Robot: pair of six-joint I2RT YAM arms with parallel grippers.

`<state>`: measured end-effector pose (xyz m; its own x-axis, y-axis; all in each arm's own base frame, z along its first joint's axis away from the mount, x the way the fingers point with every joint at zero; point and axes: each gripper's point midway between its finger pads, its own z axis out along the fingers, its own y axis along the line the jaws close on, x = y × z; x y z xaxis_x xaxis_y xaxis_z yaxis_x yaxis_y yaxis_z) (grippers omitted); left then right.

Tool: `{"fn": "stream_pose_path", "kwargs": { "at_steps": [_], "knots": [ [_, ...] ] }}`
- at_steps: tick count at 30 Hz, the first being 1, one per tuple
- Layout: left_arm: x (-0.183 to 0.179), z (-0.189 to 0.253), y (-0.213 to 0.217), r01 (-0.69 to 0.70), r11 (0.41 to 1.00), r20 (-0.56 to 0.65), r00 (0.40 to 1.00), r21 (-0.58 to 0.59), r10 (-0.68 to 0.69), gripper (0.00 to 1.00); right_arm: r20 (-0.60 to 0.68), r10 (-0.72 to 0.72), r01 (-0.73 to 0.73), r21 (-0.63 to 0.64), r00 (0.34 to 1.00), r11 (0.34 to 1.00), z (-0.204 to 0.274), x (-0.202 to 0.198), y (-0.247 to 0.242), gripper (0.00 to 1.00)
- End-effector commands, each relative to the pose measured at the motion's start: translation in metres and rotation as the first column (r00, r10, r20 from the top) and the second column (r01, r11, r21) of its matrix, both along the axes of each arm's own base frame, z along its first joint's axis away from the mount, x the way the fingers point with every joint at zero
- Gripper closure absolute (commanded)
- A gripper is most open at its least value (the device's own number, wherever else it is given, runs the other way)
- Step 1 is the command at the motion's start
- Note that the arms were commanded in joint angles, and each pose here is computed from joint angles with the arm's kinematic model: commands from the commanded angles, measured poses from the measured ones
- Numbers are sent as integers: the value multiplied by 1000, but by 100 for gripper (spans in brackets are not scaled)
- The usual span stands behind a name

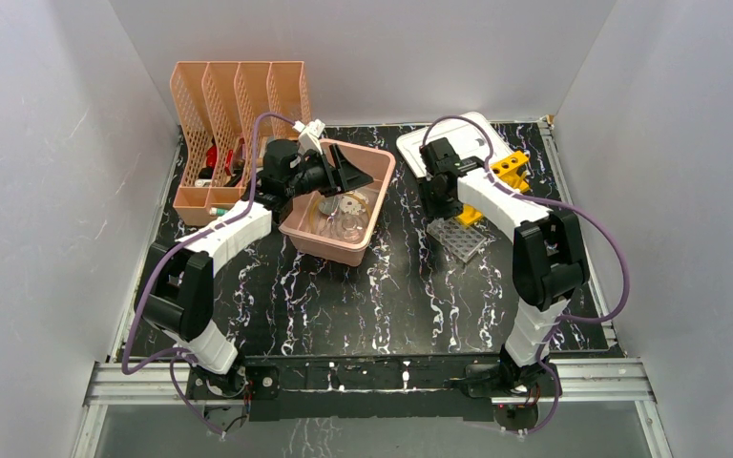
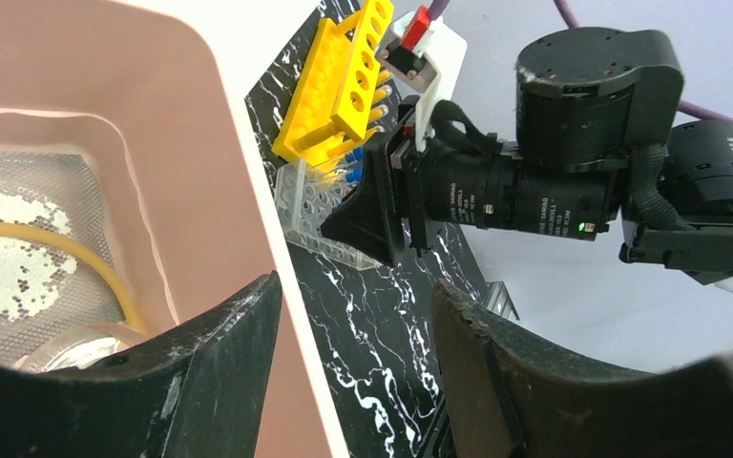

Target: Organize the chemistry lab equipment

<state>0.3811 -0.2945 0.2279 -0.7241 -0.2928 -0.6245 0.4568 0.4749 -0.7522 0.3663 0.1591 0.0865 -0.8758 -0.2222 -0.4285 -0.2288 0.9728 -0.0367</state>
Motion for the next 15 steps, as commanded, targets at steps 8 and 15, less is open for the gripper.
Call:
{"fn": "stream_pose_path", "kwargs": {
  "at_steps": [8, 15],
  "knots": [
    [-8, 18, 0, 22, 1000, 51, 998, -13, -22, 43, 220, -35, 28, 33, 975, 999, 85, 23, -2, 49],
    [-11, 26, 1, 27, 1000, 71, 997, -14, -26, 43, 284, -195, 199, 14, 939, 980, 86, 27, -38, 69]
  ]
}}
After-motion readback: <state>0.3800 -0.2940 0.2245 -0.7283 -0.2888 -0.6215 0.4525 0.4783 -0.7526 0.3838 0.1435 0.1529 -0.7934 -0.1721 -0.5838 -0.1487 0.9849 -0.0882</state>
